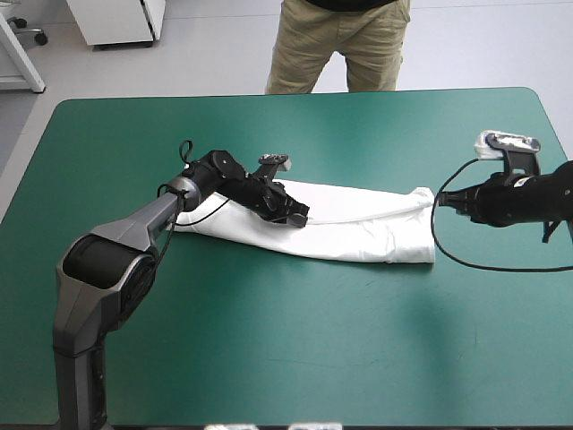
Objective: Fold the cloth
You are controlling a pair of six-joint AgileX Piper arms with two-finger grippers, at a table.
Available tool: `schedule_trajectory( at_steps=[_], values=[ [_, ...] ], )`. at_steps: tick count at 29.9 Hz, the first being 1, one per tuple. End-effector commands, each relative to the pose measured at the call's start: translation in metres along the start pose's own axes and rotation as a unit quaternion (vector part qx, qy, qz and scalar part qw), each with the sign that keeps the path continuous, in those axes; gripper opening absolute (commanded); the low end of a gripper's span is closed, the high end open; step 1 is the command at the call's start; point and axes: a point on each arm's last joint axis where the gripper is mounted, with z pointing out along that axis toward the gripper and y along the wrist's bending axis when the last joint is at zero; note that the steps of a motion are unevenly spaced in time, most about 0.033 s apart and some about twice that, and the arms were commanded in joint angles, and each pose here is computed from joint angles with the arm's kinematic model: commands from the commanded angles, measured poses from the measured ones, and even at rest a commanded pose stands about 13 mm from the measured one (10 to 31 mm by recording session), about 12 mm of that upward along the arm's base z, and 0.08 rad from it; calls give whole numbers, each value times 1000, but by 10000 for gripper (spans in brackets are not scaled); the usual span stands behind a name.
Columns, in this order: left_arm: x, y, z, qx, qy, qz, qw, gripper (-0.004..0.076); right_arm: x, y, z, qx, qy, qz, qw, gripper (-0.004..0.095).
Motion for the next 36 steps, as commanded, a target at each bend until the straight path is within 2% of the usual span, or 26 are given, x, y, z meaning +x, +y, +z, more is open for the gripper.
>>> schedule_trajectory(
  at_steps=[1, 5, 6, 8, 15, 22, 24, 30, 32, 36],
  values=[
    [-9, -18, -18, 13, -22, 15, 1000, -9, 1, 4, 9, -46, -17, 7, 999, 242],
    [-8, -18, -18, 15, -17, 14, 1000, -9, 4, 0, 38, -81, 11, 33, 996, 701],
    [-8, -18, -18, 16, -16, 13, 1000, -9, 3, -2, 44, -82, 13, 40, 996, 781],
    [-8, -18, -18, 16, -16, 11, 1000, -9, 0, -6, 56, -84, 14, 45, 995, 830],
    [-8, -18, -18, 16, -15, 10, 1000, -9, 4, -25, 105, -73, 69, 62, 993, 725],
    [-8, -18, -18, 16, -15, 7, 1000, -9, 12, -38, 143, -66, 106, 77, 989, 720],
    [-8, -18, -18, 16, -17, 7, 1000, -9, 15, -38, 150, -73, 117, 74, 988, 685],
    [-9, -18, -18, 14, -20, 6, 1000, -9, 20, -24, 159, -90, 140, 43, 985, 423],
    [-9, -18, -18, 13, -21, 7, 1000, -9, 20, -22, 160, -88, 142, 36, 985, 297],
    [-8, -17, -18, 11, -19, 9, 1000, -9, 20, -24, 161, -78, 140, 27, 987, -15]
  ],
)
